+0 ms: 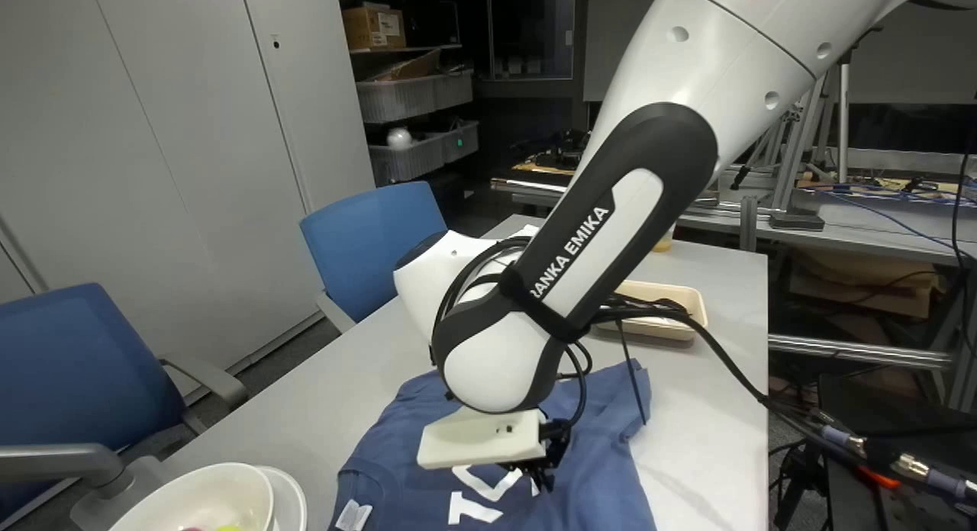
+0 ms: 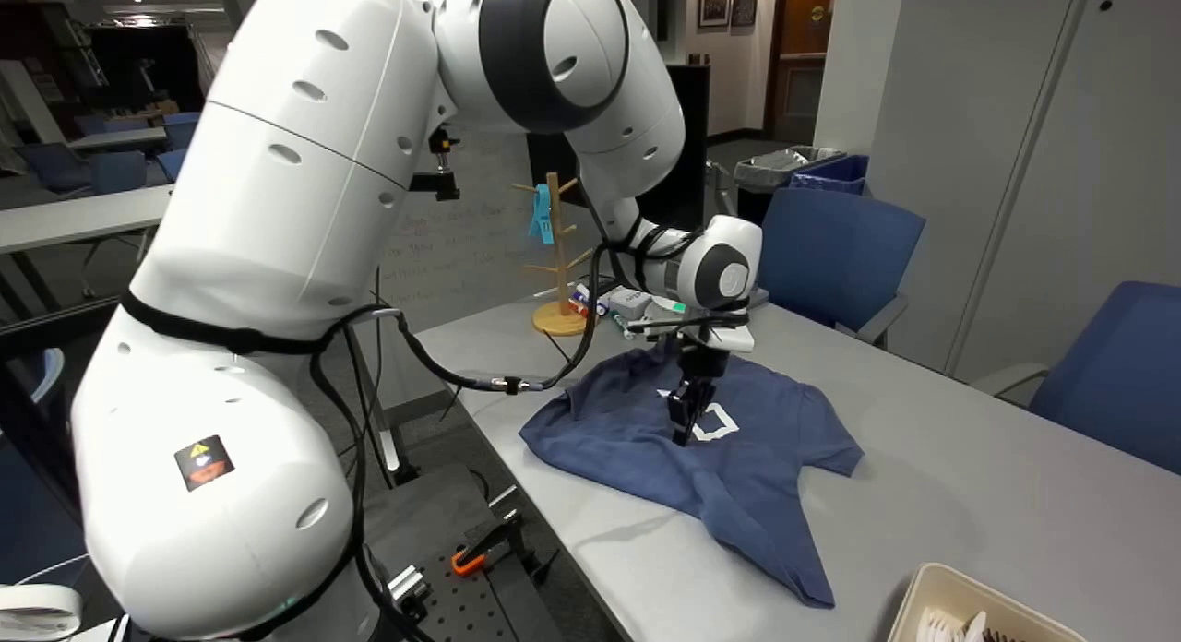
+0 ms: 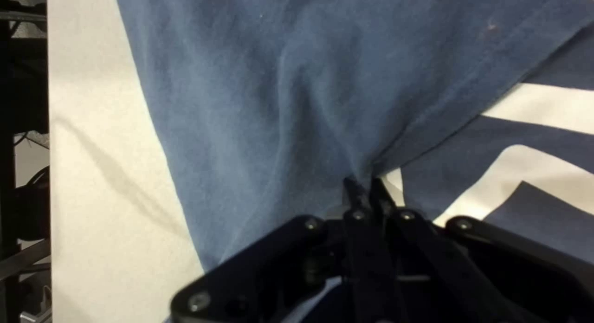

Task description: Unfold the shirt

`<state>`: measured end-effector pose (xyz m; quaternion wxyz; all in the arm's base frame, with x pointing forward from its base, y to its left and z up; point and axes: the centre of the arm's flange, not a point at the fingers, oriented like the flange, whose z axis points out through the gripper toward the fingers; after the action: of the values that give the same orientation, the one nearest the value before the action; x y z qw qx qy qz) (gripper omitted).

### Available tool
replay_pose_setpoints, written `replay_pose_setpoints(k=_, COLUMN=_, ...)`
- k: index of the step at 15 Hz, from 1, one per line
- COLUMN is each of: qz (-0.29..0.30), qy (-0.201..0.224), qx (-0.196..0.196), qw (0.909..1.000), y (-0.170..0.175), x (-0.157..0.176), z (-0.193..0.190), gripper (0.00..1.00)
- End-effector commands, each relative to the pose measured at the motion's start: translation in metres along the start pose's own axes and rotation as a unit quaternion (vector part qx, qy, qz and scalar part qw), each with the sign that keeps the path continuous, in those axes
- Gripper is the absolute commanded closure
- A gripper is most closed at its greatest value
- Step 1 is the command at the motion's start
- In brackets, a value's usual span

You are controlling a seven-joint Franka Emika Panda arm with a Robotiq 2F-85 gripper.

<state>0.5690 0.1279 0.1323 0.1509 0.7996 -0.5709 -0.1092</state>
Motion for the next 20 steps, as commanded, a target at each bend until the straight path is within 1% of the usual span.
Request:
replay_pose_setpoints(k=1, qz=-0.004, qy=0.028, qx=0.011, qw=0.9995, y=0.006, x=0.0, z=-0.012, gripper=0.99)
replay_pose_setpoints(k=3, qz=-0.016, qy=0.05, qx=0.012, qw=0.9985, y=0.02, x=0.008, z=-0.018, gripper=0.99)
replay_pose_setpoints(k=5, qz=-0.022, qy=0.062, qx=0.009, qw=0.9978, y=0.035, x=0.02, z=-0.019, gripper=0.99)
replay_pose_setpoints(k=7, qz=-0.022, qy=0.071, qx=0.004, qw=0.9972, y=0.051, x=0.031, z=-0.019, gripper=0.99)
replay_pose_setpoints(k=9, qz=-0.015, qy=0.081, qx=0.006, qw=0.9966, y=0.059, x=0.039, z=-0.018, gripper=0.99)
replay_pose_setpoints(k=15, qz=-0.019, qy=0.096, qx=0.005, qw=0.9952, y=0.075, x=0.049, z=-0.019, gripper=0.99)
replay_pose_setpoints(k=20, qz=-0.044, qy=0.133, qx=-0.005, qw=0.9901, y=0.081, x=0.053, z=-0.02, gripper=0.99)
